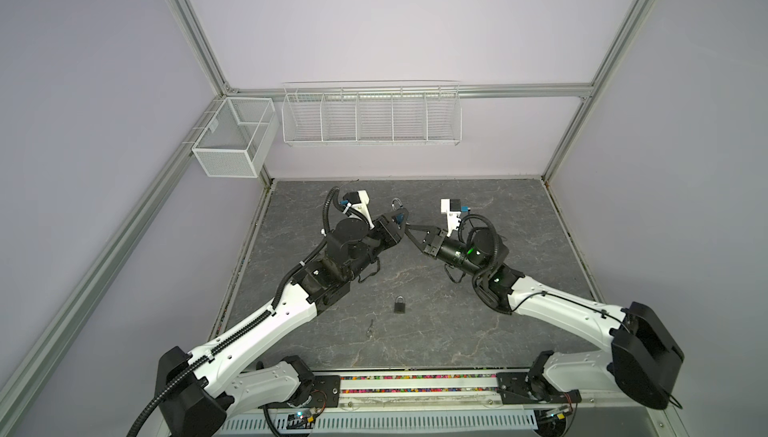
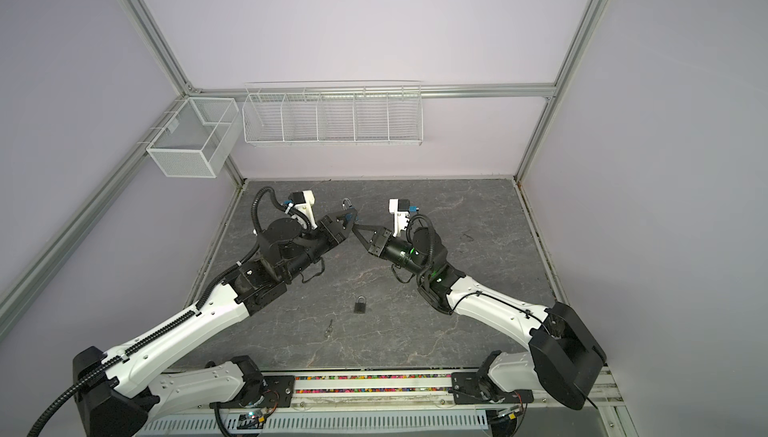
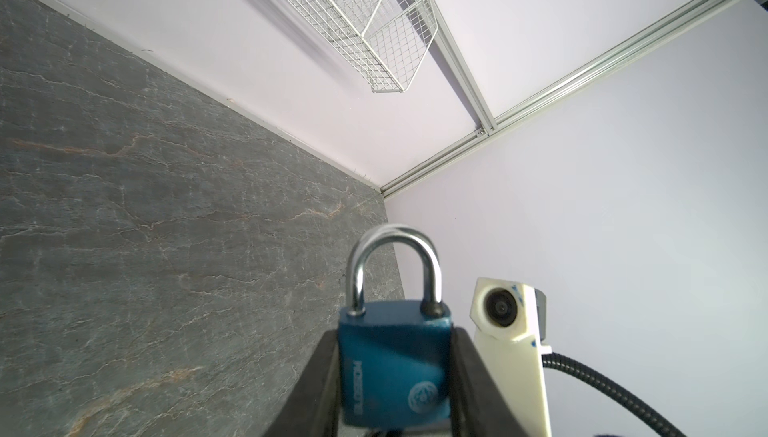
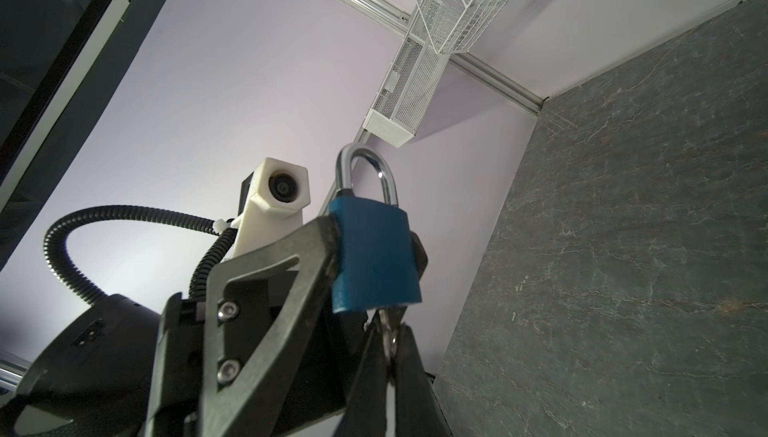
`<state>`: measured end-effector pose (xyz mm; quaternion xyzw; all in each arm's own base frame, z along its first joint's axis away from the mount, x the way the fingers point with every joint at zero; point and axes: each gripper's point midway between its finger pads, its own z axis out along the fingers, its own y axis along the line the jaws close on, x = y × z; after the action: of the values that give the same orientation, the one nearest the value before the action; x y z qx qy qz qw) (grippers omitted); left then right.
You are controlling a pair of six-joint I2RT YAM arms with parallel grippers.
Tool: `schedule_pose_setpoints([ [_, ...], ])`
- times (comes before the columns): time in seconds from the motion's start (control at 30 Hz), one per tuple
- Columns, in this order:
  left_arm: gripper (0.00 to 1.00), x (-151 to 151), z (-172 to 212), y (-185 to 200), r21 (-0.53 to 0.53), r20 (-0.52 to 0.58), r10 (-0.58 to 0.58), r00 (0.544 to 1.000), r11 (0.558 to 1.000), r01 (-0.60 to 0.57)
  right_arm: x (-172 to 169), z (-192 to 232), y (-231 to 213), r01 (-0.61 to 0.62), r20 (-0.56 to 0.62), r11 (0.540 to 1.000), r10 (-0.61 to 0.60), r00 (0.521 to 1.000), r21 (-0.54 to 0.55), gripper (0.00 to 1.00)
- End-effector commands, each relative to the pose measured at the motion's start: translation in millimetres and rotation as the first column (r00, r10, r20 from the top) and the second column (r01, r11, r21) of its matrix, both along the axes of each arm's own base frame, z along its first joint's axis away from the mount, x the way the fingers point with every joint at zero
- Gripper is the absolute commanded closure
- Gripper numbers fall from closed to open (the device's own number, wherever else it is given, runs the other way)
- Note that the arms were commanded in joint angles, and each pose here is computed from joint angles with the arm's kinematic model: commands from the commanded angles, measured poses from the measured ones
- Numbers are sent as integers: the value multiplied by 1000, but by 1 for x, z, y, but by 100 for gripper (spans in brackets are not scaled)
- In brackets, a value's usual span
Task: Unlock with the key
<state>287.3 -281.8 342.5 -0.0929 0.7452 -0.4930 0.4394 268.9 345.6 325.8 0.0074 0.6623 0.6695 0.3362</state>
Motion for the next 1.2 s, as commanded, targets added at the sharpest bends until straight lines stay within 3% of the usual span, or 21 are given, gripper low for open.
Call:
schedule_pose_setpoints([
  [0.0, 100, -25, -28, -34, -18, -84, -202, 976, 979, 201, -38, 77, 1, -145, 182, 976, 115, 976, 164, 94],
  [0.73, 100, -32, -2, -38, -90, 27, -288, 957, 953, 290, -54, 106, -5, -203, 316, 959, 135, 939, 195, 94],
  [0.97, 100, -29, 6, -29, -22, 54, -243, 969, 969, 244, -42, 86, -3, -105, 301, 994, 91, 949, 32, 94],
  [1.17, 100, -19, 9, -16, 37, 74, -164, 984, 986, 162, -29, 54, -1, -17, 293, 991, 56, 954, -135, 94],
])
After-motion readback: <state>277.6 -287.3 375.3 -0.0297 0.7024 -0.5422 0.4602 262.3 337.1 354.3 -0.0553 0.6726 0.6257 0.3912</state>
